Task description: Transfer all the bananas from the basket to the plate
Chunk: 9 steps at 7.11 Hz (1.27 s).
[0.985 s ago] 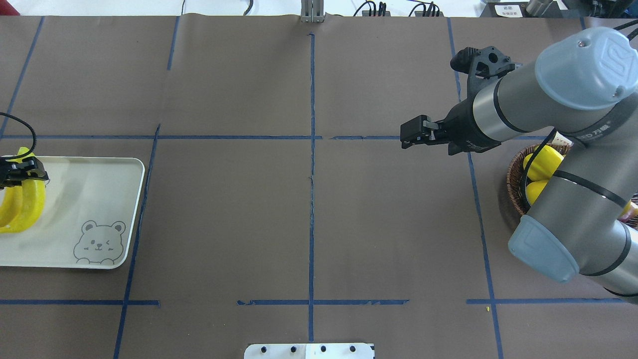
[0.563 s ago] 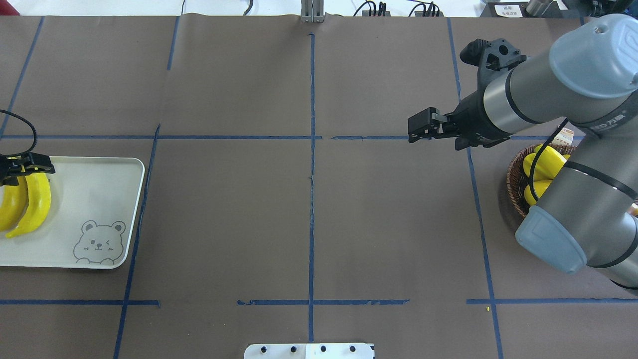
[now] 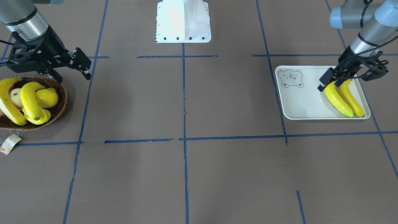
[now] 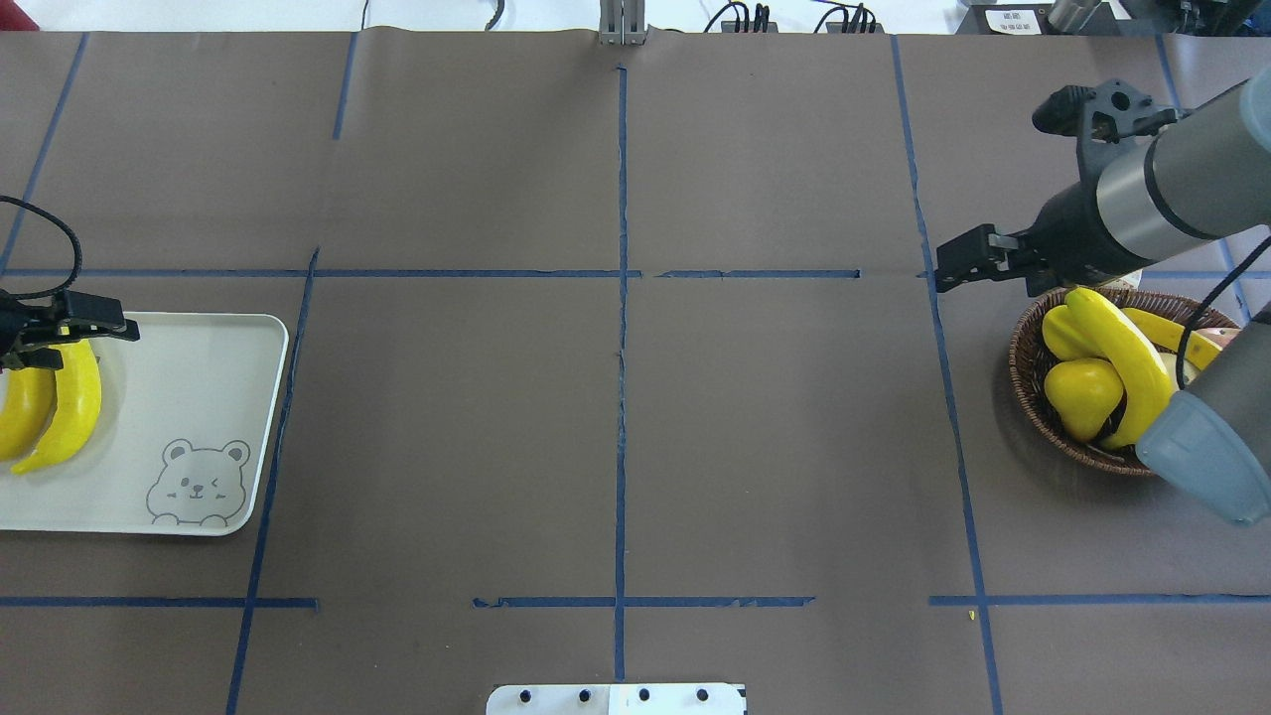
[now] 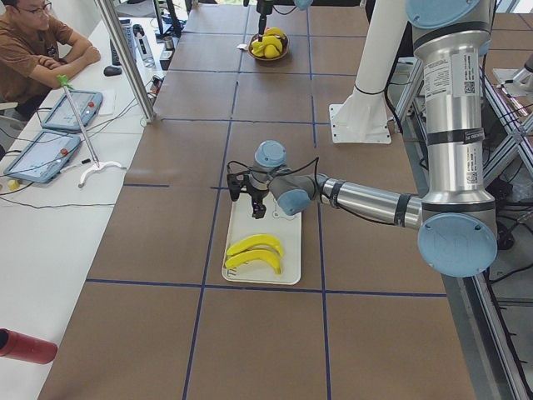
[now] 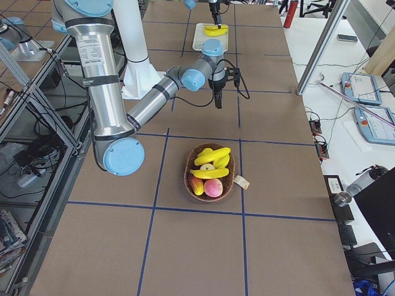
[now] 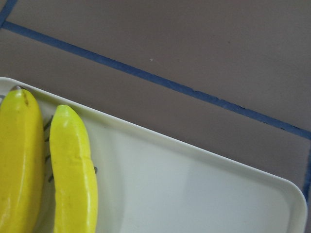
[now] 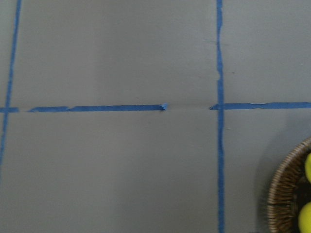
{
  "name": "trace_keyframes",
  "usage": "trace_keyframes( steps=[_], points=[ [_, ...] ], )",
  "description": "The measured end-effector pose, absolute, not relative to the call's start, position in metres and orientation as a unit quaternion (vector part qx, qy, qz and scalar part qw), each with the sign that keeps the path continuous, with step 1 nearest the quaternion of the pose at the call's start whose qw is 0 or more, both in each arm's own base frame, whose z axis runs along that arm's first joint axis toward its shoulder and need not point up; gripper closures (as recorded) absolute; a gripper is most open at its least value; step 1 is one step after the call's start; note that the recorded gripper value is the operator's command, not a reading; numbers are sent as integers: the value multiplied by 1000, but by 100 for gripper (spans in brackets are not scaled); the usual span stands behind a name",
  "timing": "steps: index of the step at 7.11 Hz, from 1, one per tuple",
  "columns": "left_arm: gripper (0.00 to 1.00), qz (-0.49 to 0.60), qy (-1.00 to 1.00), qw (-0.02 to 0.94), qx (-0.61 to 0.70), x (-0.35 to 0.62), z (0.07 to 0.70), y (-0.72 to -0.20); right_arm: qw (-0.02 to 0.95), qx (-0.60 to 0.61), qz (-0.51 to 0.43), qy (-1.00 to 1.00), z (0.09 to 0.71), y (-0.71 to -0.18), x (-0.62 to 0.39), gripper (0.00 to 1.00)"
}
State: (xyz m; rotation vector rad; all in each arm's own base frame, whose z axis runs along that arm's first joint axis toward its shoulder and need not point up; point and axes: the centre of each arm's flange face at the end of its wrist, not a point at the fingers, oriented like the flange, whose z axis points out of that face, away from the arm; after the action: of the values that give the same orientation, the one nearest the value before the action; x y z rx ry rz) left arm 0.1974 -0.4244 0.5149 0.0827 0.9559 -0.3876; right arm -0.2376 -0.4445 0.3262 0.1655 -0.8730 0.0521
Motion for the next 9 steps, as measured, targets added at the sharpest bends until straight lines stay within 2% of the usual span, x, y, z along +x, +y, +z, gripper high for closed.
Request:
trace_keyframes(
  steps=[4, 9],
  points=[
    [0, -183, 464, 866, 42, 198, 502, -425, 931, 90, -79, -345, 436, -430, -171, 0],
    [0, -181, 466, 865, 45, 200, 499, -428, 936, 24, -104, -336, 511, -441, -184, 1]
  ],
)
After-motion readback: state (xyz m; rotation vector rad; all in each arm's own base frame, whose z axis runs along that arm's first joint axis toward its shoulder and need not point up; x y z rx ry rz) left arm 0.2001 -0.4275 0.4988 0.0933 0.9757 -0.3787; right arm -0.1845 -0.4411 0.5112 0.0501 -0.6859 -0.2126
